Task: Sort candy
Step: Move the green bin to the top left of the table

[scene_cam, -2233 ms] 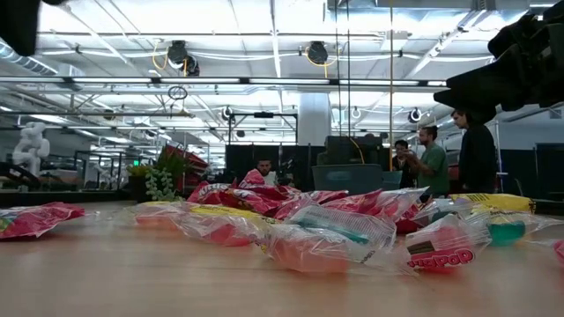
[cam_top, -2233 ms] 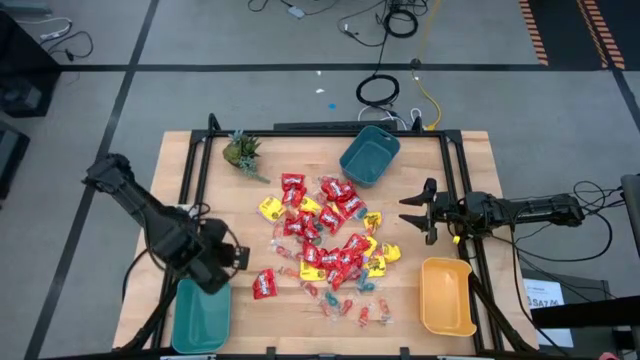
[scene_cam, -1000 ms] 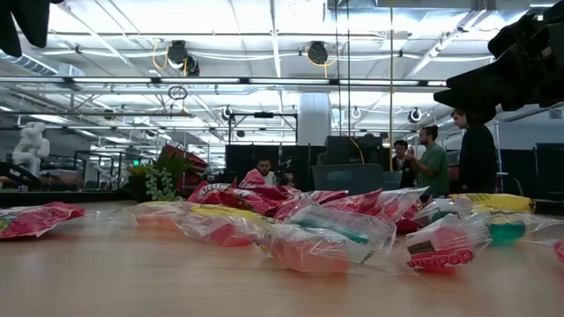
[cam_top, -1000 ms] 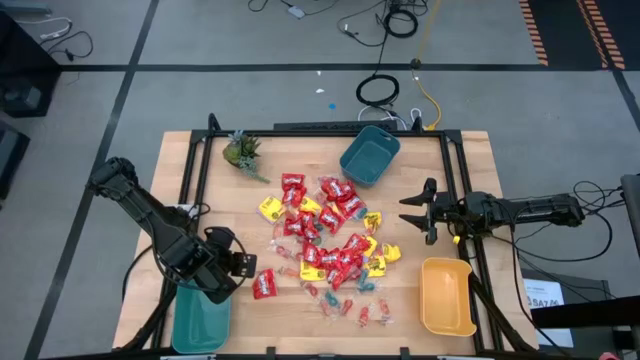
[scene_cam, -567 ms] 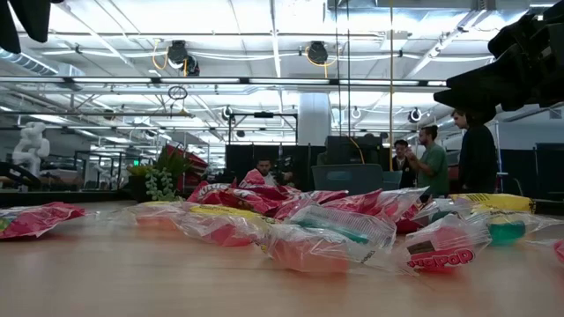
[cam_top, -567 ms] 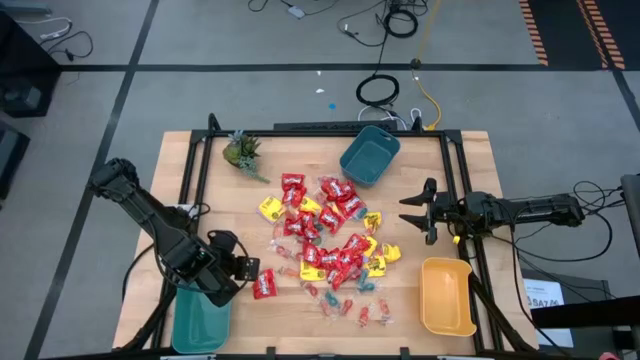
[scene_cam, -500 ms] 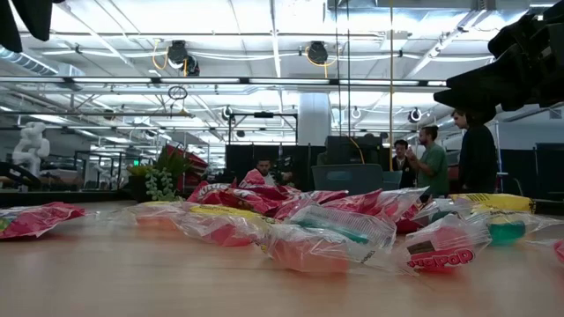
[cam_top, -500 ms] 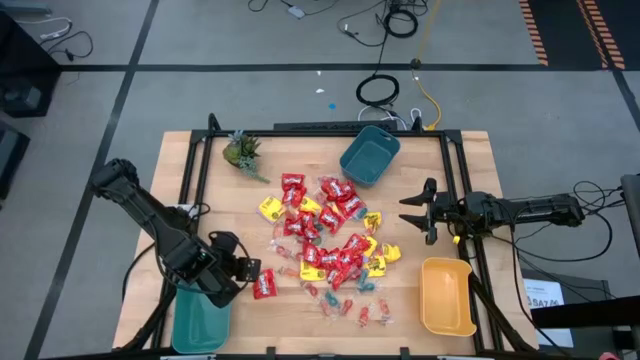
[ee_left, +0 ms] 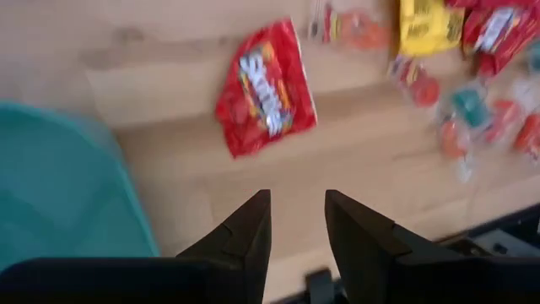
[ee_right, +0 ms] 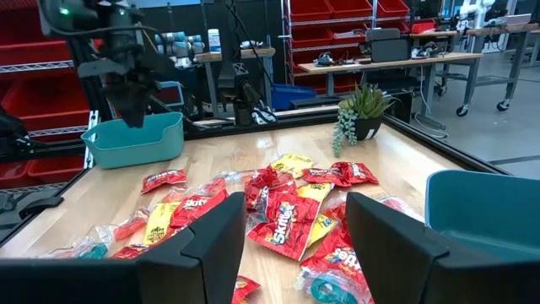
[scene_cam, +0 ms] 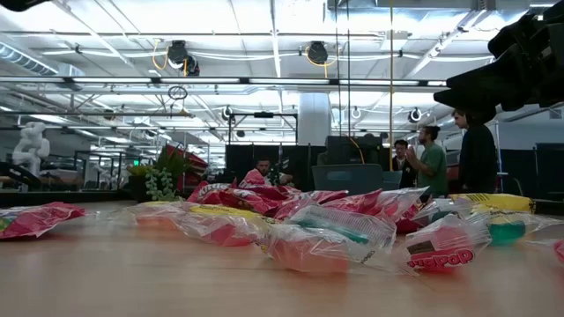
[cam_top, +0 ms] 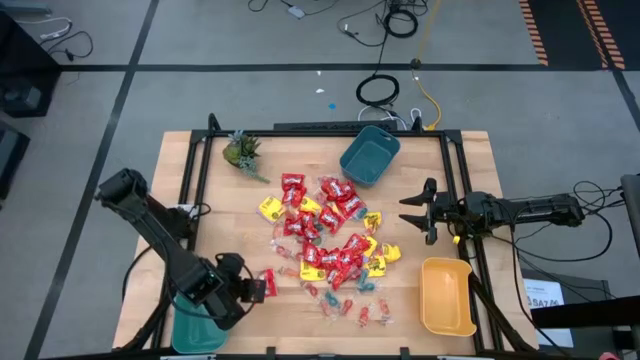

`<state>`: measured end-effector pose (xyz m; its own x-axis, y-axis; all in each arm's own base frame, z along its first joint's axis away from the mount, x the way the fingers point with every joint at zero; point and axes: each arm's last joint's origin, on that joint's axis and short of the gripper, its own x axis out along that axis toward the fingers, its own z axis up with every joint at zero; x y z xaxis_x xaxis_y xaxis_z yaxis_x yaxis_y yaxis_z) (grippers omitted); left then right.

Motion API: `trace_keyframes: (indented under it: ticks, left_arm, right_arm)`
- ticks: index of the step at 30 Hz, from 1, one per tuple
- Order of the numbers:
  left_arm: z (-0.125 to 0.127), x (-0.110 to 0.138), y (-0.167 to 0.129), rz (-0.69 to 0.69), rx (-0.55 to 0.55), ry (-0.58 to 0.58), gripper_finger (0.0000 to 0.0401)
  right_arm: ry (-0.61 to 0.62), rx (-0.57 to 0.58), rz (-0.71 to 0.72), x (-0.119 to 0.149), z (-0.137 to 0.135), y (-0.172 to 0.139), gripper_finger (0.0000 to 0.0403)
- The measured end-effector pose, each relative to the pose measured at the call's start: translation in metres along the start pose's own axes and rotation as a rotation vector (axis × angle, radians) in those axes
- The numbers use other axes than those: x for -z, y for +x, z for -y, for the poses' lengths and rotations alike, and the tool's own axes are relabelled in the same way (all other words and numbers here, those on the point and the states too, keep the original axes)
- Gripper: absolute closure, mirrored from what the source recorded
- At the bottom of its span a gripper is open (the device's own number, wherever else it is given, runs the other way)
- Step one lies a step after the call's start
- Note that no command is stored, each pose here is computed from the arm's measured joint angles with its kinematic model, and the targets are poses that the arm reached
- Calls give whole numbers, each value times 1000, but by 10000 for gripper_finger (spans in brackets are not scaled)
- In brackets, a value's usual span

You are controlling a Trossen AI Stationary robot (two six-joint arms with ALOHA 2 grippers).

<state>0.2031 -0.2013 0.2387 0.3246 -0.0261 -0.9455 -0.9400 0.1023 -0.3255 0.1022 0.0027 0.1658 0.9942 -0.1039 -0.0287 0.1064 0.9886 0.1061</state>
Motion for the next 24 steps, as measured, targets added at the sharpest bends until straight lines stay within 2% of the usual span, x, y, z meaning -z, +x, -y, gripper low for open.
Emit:
trace_keyframes:
  ticks: [5,11,22,24]
  left_arm:
    - [1,7,4,-31,8,0,278]
    - [-5,14,3,-111,-59,5,278]
    - [-16,13,2,-83,-163,30,278]
    - [-19,13,6,-67,-208,39,278]
  right_arm:
    - [0,0,0,0,0,0,206]
    - [0,0,0,0,0,0,206]
    - [0,0,0,0,0,0,206]
    - [0,0,0,0,0,0,206]
